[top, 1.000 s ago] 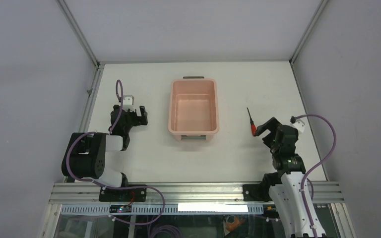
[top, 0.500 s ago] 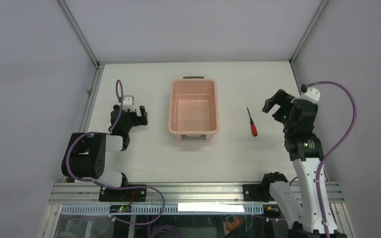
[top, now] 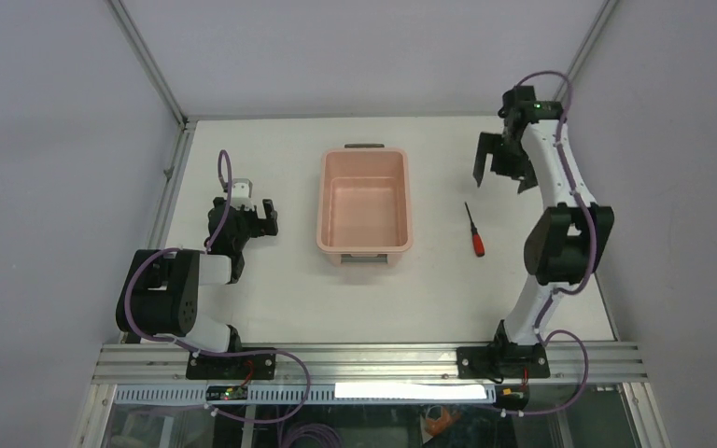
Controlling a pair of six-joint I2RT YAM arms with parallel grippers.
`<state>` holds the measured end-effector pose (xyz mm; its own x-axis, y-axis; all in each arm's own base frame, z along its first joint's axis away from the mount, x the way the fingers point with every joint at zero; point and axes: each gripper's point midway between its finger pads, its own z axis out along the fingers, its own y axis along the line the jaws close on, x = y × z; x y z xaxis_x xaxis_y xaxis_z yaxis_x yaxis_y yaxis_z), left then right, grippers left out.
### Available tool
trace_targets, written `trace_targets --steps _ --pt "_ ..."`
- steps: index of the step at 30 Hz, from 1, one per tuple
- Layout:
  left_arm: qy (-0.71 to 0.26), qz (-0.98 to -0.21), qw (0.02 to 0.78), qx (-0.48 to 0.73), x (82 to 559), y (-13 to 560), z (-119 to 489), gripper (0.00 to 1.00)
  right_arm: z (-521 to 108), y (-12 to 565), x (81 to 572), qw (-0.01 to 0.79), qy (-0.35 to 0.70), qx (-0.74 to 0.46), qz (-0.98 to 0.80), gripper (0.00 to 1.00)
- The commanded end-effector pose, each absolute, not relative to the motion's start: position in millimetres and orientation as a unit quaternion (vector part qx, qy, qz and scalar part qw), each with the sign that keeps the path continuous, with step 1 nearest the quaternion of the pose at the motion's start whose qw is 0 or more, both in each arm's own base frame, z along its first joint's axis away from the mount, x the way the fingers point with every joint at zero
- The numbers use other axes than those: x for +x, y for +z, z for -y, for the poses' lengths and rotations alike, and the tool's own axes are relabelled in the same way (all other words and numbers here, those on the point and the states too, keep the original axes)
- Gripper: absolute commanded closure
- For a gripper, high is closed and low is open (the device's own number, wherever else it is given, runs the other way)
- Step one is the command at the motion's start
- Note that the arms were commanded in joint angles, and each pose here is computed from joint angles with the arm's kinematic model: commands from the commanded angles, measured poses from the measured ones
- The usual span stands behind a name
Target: Put the screwdriver in the bin
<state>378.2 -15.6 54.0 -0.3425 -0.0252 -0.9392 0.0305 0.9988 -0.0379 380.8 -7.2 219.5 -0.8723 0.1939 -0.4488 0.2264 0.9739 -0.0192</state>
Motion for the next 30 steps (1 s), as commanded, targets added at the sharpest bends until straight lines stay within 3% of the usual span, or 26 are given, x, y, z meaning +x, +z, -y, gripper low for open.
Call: trace_targets --steps 1,9,17,20,24,25,30 --pt "-0.030 -0.791 0.611 -0.006 394 79 17 0.01 14 147 320 0.042 -0.066 0.082 -0.994 0.01" --pt "-0.029 -0.791 0.611 -0.006 394 79 17 0.01 -1 56 318 -0.017 -0.052 0.058 -0.997 0.08" --pt "-0.030 -0.791 0.612 -0.006 394 80 17 0.01 -12 21 324 -0.020 -0.067 0.032 -0.997 0.17" --pt "-0.029 -0.791 0.611 -0.007 394 79 16 0.01 -15 14 327 -0.021 -0.064 0.029 -0.997 0.36" --pt "-0.029 -0.791 0.611 -0.006 394 79 17 0.01 -13 19 328 -0.021 -0.070 0.023 -0.997 0.92" --pt "-0.030 -0.791 0.611 -0.006 394 79 17 0.01 -13 26 329 -0.017 -0.071 0.021 -0.997 1.00" --pt "-0.029 -0.791 0.611 -0.007 394 79 17 0.01 -11 91 332 0.004 -0.068 0.016 -0.998 1.00"
